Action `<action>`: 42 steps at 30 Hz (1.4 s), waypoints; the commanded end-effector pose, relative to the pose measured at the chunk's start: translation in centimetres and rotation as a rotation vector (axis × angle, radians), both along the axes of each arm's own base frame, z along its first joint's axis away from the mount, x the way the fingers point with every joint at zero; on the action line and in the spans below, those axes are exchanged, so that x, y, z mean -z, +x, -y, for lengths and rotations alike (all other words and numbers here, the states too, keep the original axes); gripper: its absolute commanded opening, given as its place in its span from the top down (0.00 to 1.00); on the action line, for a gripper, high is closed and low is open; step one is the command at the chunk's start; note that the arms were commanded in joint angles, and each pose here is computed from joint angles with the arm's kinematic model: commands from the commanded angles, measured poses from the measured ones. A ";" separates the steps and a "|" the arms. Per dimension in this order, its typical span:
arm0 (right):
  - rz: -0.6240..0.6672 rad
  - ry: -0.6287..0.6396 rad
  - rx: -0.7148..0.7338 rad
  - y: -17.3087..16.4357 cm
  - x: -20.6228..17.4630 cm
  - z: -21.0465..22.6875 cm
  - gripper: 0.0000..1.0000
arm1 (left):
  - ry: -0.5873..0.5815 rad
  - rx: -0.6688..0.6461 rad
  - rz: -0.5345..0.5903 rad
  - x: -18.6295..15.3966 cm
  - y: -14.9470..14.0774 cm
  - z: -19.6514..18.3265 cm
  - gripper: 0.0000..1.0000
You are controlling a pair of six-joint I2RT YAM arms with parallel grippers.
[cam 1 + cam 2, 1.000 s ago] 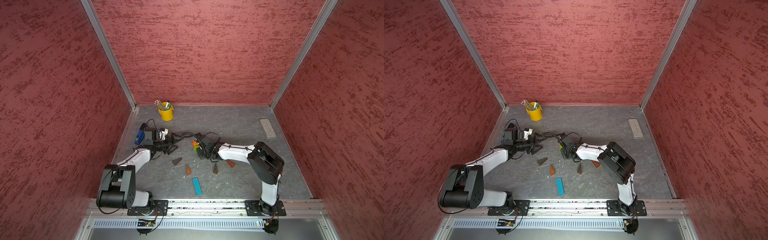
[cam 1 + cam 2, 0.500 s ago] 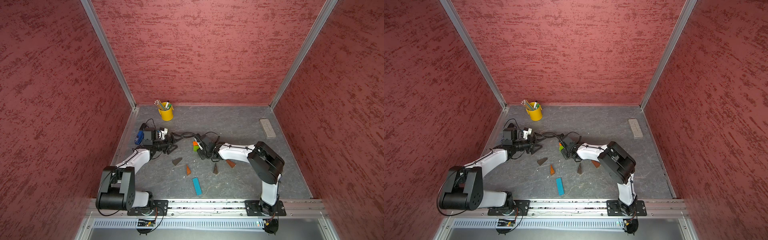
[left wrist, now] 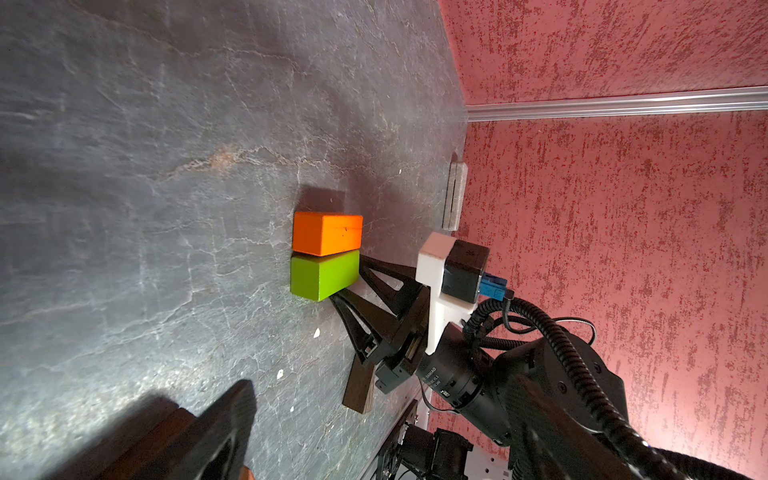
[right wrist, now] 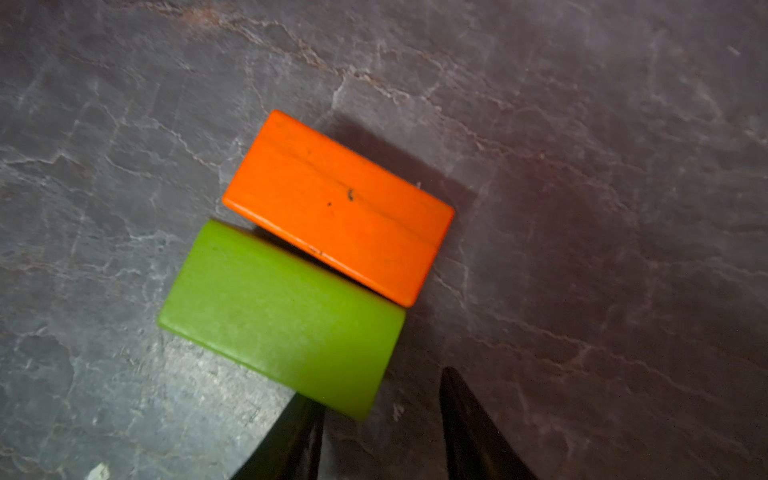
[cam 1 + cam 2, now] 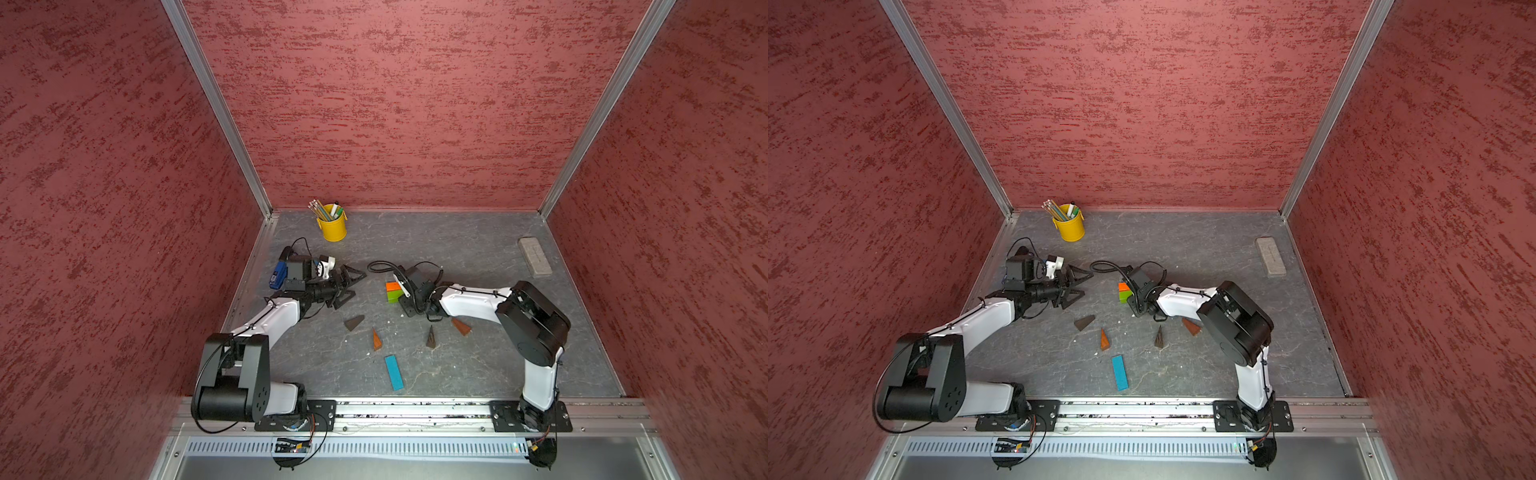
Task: Assemble a small pinwheel with building blocks
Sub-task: Assemble the building block at the center of the board.
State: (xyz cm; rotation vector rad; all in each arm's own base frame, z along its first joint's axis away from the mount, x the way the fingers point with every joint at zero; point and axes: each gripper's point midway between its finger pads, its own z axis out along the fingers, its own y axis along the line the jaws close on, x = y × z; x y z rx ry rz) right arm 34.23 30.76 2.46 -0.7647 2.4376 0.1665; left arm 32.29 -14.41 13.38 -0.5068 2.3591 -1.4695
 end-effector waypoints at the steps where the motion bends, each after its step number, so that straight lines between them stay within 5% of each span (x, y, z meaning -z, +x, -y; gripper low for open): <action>1: 0.031 0.031 -0.002 0.7 -1.2 -0.4 0.52 | 0.008 0.004 0.038 -0.7 -0.1 -0.3 0.04; 42: -0.003 0.143 0.043 1.0 -1.4 -2.1 0.49 | 0.016 0.014 0.046 -0.8 -0.3 -0.3 0.04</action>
